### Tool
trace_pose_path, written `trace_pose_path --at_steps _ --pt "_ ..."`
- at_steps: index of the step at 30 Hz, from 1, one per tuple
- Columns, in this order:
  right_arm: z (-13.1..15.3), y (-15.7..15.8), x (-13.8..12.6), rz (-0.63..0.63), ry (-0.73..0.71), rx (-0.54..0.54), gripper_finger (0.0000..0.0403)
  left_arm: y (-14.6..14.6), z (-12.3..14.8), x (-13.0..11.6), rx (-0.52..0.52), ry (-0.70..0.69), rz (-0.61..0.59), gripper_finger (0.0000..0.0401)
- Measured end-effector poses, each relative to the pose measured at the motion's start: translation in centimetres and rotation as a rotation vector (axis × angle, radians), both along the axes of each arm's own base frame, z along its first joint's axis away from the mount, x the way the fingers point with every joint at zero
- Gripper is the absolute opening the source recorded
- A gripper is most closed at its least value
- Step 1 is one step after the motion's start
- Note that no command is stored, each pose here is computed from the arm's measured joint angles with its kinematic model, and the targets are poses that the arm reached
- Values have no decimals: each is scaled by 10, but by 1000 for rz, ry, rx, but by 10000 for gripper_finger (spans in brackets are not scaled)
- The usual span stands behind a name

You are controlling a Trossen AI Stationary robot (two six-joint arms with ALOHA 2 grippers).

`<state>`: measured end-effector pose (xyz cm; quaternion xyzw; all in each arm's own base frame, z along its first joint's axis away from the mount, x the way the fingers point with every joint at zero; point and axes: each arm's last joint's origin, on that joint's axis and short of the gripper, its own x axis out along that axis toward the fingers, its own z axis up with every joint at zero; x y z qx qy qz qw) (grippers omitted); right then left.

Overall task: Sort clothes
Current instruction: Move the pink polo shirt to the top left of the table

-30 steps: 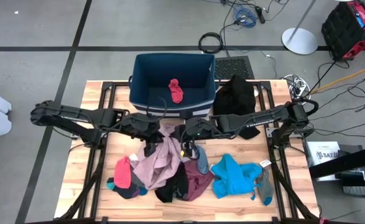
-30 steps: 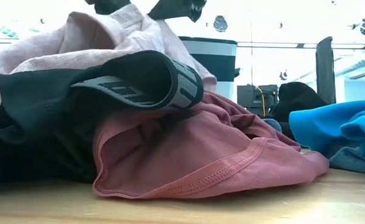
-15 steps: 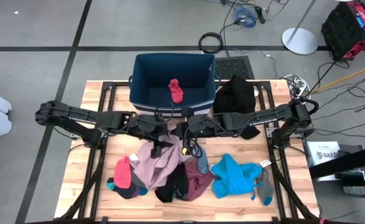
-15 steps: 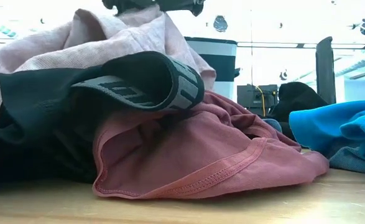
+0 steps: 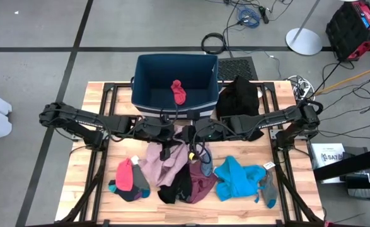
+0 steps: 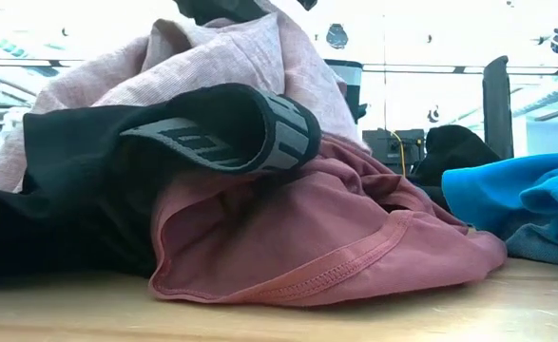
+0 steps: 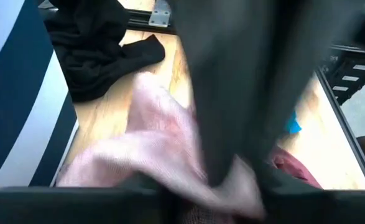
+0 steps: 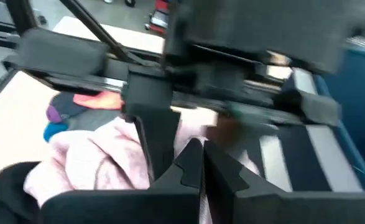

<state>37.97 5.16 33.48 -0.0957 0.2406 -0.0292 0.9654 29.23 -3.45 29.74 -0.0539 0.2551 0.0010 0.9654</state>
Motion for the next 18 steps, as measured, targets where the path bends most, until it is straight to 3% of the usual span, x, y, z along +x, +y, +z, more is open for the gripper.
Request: trace_pose_path --at_steps 3,11,18 --pt "6 -1 -7 -10 10 12 0 -3 0 0 15 -2 -16 21" --pt "10 -4 -26 -21 108 38 4 -4 1 -1 25 -6 -4 16" --pt "21 5 -38 26 90 55 91 -3 5 -6 6 -13 6 14"
